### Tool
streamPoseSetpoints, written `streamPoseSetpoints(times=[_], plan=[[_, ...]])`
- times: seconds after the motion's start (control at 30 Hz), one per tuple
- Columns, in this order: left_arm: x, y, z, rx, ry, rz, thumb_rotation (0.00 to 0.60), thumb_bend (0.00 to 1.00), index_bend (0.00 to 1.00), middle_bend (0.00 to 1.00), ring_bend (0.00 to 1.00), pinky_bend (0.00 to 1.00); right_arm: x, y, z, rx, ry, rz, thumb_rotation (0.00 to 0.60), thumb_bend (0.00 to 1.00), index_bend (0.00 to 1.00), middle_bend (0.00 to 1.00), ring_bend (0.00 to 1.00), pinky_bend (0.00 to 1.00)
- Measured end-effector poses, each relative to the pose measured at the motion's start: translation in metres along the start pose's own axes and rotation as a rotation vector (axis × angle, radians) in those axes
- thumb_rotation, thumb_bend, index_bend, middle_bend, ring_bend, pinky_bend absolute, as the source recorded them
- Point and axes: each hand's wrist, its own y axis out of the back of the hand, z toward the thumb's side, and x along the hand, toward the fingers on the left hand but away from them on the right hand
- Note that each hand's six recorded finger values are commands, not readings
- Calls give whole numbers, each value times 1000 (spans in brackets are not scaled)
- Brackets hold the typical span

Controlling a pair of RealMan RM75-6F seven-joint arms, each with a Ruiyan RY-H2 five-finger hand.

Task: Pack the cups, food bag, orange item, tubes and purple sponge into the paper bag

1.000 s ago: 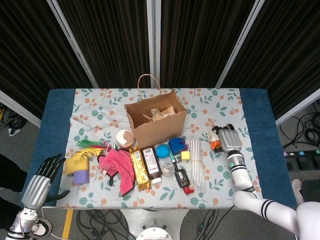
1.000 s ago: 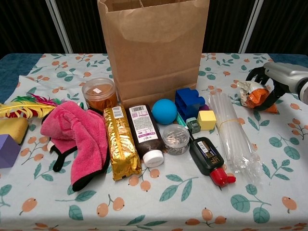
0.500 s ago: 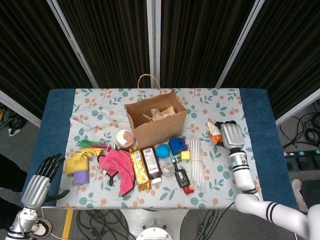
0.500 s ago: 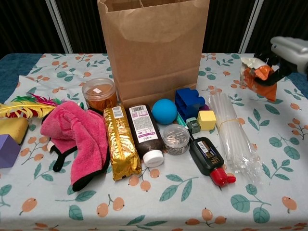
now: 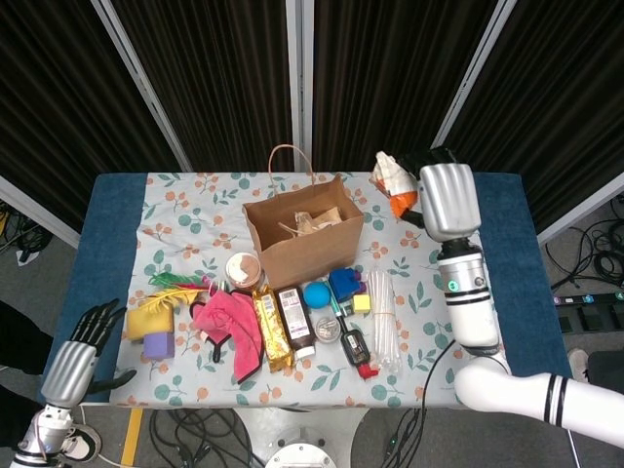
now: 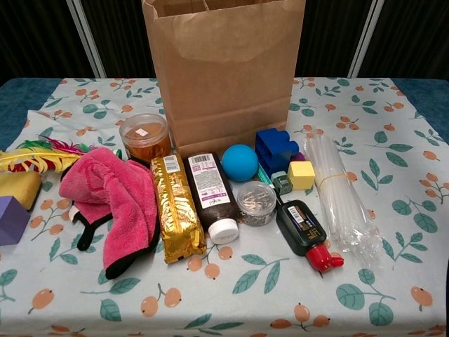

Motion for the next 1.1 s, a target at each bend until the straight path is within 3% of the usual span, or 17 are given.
streamPoseSetpoints(times=[0.17,0.4,0.6,1.1], plan=[[0,2,-1,-1,5,7,600,0,87,67,28,69,-15,-15,41,-58,51,-12,600,258,485,493,391,292],[0,4,-2,-2,5,18,600,0,87,67,28,69,-13,-68,72,-226,33,60,600,258,485,493,391,292],[0,3,-2,-4,8,17,600,0,87,66,28,69,-10,-90,76,-298,13,87,600,259,485,493,391,292],[-1,3,-2,4,7,13,600,0,87,67,28,69,-7,-114,60,-346,-63,164,600,259,483,478,388,290]])
